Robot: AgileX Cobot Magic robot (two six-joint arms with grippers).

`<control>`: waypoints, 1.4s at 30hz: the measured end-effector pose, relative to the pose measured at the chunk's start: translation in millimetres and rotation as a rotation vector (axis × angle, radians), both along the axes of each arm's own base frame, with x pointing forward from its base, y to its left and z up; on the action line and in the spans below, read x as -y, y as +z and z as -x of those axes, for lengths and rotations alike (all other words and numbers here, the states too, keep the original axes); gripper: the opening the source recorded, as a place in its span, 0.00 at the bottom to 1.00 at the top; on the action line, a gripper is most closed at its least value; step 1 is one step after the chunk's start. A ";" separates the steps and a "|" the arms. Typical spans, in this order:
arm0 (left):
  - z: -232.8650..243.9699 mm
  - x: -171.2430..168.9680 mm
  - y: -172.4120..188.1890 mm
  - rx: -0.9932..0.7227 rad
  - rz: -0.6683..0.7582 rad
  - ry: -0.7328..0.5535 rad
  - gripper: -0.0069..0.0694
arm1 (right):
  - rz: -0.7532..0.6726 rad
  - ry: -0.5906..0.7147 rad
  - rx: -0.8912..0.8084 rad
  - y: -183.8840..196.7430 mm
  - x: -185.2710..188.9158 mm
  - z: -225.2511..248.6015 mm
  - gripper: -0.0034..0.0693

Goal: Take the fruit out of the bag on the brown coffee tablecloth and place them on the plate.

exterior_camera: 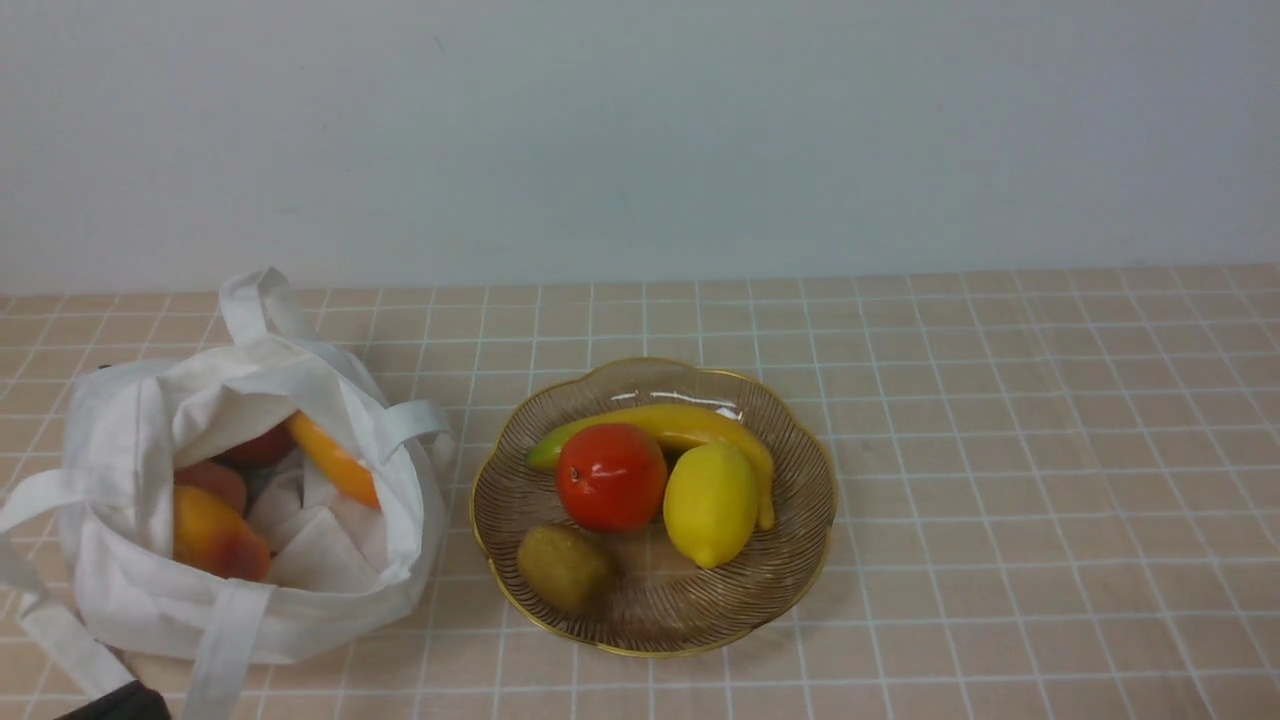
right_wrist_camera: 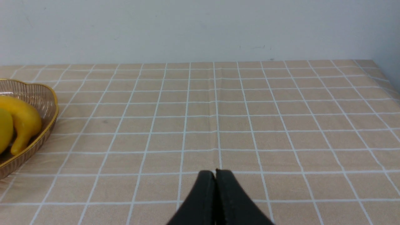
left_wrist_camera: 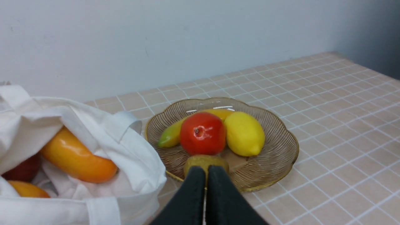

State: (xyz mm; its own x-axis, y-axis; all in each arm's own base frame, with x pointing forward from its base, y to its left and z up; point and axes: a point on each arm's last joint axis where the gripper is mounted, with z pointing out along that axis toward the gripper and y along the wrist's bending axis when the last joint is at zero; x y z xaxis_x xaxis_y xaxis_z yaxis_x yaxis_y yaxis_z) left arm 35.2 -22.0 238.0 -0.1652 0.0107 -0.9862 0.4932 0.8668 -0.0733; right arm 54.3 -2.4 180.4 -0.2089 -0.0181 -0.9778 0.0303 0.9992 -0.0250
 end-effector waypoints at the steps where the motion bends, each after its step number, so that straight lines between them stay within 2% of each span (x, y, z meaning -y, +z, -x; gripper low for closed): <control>1: -1.2 0.7 -7.0 -0.017 -0.009 0.000 0.08 | -0.001 0.000 0.000 0.0 0.0 0.0 0.02; 7: -5.7 3.2 -19.8 -0.075 -0.042 -0.001 0.08 | -0.001 0.000 0.000 0.0 0.0 0.0 0.02; 15: -8.1 -0.7 -20.7 -0.053 -0.091 0.044 0.08 | -0.001 0.000 0.000 0.0 0.0 0.0 0.02; 18: -10.2 -3.5 -25.7 -0.069 -0.096 0.105 0.08 | -0.001 0.000 0.000 0.0 0.0 0.0 0.02; 26: -16.6 -13.8 -66.8 -0.162 -0.134 0.336 0.08 | -0.001 0.000 0.000 0.0 0.0 0.0 0.02; 30: -16.9 -17.3 -67.4 -0.136 -0.119 0.405 0.08 | -0.001 0.000 0.000 0.0 0.0 0.0 0.02; 42: -17.0 -19.3 -67.3 -0.140 -0.112 0.447 0.08 | -0.001 0.000 0.000 0.0 0.0 0.0 0.02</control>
